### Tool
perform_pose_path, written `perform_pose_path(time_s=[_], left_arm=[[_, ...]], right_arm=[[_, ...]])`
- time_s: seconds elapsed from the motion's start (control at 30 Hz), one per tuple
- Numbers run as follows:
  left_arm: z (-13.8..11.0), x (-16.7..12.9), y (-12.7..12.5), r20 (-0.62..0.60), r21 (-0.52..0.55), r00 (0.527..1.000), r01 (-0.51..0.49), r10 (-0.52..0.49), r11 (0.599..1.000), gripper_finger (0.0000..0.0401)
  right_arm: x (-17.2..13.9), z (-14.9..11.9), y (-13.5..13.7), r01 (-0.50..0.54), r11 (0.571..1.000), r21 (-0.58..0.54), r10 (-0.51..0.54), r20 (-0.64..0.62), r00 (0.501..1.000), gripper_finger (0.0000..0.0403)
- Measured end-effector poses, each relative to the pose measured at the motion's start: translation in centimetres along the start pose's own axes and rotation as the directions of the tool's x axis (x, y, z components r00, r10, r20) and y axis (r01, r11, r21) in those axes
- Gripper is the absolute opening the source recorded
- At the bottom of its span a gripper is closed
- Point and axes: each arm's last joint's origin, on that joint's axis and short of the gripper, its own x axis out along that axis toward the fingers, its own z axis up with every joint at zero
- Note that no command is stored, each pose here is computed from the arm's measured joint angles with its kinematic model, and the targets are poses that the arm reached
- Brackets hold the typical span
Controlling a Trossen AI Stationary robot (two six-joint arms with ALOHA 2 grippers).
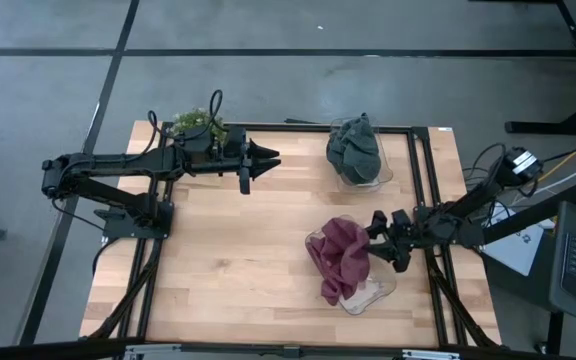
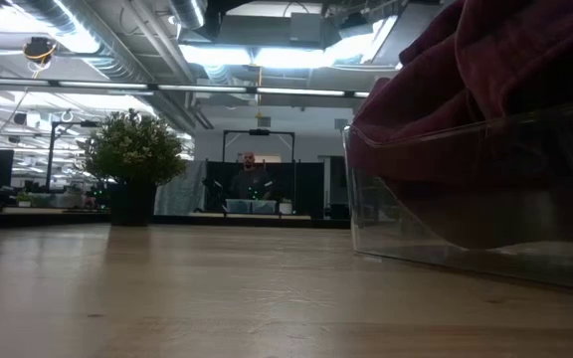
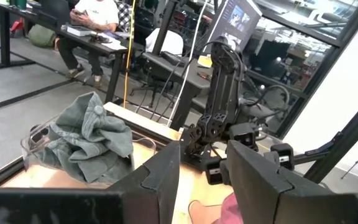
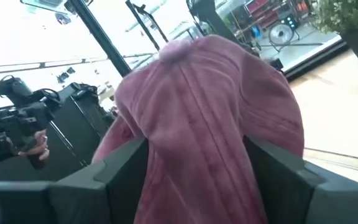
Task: Pick & Place hat
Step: Put the red cap into the bottom transparent bin
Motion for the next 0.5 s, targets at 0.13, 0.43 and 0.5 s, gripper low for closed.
perform_pose_path(time_s=[0.13, 0.43, 0.5], left_arm=[[0.0, 0.0, 0.0, 0.001, 0.0, 1.0, 0.0, 0.0, 1.0, 0.0129], [0.1, 0.0, 0.0, 0.005, 0.0, 1.0, 0.002, -0.002, 1.0, 0.0129], [0.1, 0.0, 0.0, 0.005, 0.0, 1.0, 0.002, -0.002, 1.0, 0.0129]], right_arm=[[-0.1, 0.2, 0.0, 0.004, 1.0, -0.011, -0.004, -0.011, 1.0, 0.0251], [2.6, -0.4, 2.2, -0.038, 0.984, -0.172, -0.021, -0.33, 0.944, 0.0231], [3.1, -0.2, 2.8, -0.05, 0.975, -0.217, -0.04, -0.392, 0.919, 0.0215]])
